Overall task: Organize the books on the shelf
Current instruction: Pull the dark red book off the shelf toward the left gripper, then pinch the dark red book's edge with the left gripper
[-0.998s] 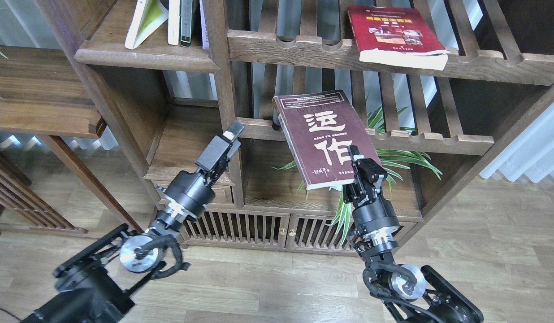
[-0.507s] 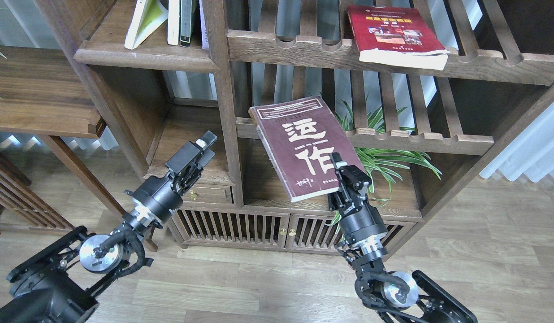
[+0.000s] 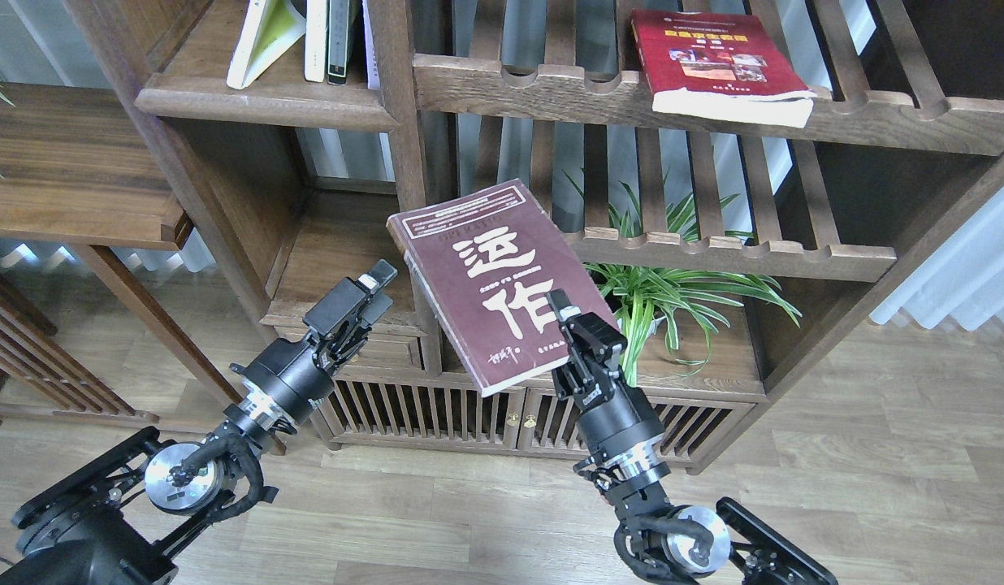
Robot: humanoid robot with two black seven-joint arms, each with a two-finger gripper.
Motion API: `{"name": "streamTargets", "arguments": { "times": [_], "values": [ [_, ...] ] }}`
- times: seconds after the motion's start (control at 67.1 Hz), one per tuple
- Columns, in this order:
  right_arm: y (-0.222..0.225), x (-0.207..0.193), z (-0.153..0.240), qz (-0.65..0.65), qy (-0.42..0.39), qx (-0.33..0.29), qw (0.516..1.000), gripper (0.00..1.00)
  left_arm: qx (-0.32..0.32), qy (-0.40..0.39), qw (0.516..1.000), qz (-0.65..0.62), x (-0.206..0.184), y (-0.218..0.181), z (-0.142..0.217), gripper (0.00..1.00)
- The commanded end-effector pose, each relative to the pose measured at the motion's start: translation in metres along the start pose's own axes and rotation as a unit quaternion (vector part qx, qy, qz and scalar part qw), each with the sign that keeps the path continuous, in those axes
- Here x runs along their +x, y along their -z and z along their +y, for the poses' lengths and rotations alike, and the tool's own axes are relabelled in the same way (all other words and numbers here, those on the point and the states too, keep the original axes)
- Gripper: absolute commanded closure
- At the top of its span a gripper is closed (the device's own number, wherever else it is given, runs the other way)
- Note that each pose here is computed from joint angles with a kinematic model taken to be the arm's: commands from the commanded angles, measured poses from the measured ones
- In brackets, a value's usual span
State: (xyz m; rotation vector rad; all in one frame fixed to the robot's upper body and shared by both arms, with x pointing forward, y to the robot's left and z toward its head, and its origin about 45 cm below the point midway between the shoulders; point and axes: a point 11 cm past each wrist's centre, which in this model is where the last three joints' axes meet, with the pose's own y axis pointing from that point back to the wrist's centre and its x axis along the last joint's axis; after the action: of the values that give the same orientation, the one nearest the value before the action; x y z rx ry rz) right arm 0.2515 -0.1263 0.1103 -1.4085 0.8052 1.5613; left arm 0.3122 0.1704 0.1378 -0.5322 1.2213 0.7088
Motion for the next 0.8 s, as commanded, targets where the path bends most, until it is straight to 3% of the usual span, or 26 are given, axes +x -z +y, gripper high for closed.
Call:
{"name": "streamTargets", "arguments": {
  "times": [0.0,0.432,0.581,0.79],
  "values": [
    [-0.009,0.001,-0.001,-0.007,0.001,-0.008,1.000,0.92,0.010,-0.005,1.000,-0.001,0.003,0.004,0.002,0.16],
    [-0.026,0.003,0.001,0.037,0.003,-0.051,0.998,0.91,0.017,-0.001,1.000,-0.002,0.001,0.009,-0.002,0.17],
    [-0.025,0.004,0.001,0.038,0.001,-0.049,0.998,0.89,0.025,-0.013,1.000,-0.005,0.007,0.012,0.005,0.27],
    [-0.025,0.004,0.002,0.039,0.001,-0.050,0.998,0.89,0.035,-0.018,0.999,-0.007,0.010,0.016,0.006,0.56]
  ]
}}
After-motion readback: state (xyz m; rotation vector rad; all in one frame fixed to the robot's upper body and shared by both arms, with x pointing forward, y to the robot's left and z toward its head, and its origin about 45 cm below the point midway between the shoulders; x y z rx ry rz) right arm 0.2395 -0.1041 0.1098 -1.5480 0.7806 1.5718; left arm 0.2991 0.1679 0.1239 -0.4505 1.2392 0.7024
